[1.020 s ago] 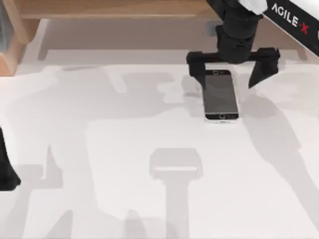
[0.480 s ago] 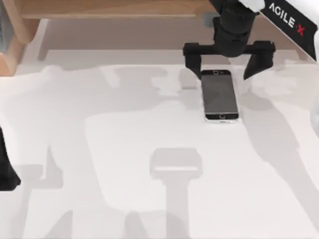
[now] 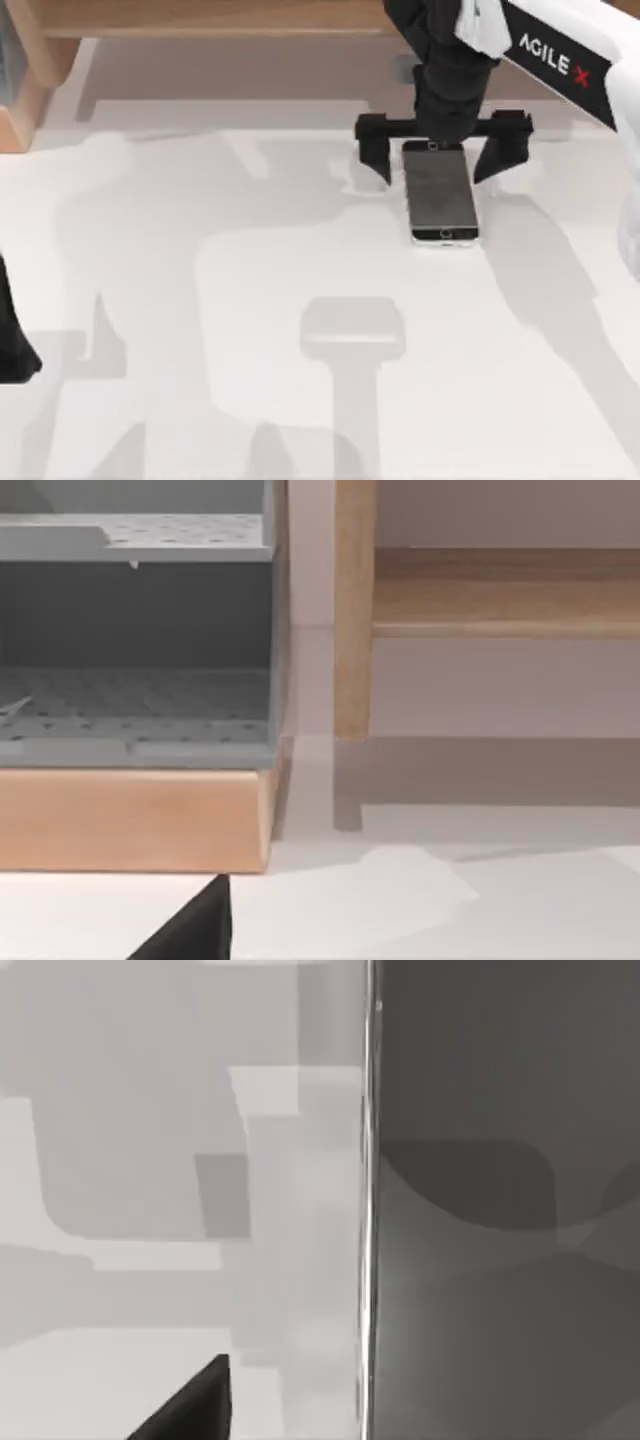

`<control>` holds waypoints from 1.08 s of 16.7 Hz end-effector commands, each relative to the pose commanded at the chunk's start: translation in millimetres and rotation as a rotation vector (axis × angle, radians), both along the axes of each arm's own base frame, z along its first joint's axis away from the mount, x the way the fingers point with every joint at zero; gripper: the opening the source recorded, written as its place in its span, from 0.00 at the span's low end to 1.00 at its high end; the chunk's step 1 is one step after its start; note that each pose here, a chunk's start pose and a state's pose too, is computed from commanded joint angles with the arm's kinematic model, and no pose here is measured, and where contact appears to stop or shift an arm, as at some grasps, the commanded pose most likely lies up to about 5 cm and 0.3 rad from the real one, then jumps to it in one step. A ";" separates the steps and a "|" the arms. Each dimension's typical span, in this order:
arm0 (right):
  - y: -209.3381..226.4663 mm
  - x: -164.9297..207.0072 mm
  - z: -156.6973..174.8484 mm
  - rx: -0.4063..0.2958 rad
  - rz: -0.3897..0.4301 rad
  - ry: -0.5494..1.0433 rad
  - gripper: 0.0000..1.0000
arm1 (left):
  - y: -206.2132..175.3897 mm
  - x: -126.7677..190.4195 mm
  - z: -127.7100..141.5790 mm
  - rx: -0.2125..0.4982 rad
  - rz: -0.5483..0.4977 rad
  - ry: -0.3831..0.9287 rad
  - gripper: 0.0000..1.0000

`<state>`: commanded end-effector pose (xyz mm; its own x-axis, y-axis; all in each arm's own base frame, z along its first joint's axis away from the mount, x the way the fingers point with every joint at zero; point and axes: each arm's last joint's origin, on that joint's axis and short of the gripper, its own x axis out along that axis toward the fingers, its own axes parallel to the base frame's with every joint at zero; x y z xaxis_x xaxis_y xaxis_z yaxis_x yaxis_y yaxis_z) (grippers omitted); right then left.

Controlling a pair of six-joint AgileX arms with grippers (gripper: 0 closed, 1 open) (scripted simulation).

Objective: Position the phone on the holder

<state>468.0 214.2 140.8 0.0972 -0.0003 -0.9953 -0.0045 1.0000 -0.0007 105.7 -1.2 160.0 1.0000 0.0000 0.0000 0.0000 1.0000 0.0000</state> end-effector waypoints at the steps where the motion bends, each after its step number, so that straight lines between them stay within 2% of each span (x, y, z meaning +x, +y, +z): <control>1: -1.9 2.5 -10.2 0.001 -0.001 -0.002 1.00 | 0.0 0.0 0.0 0.000 0.000 0.000 1.00; 5: -11.3 10.0 -41.0 0.001 -0.002 -0.002 1.00 | 0.0 0.0 0.0 0.000 0.000 0.000 1.00; 9: -11.8 10.3 -42.3 0.001 -0.002 -0.003 1.00 | 0.0 0.0 0.0 0.000 0.000 0.000 1.00; 18: -11.8 10.3 -42.3 0.001 -0.002 -0.003 0.32 | 0.0 0.0 0.0 0.000 0.000 0.000 1.00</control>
<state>478.3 202.4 98.5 0.0998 0.0002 -0.9950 -0.0030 1.0000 -0.0001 105.7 -1.2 160.0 1.0000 0.0000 0.0000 0.0000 1.0000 0.0000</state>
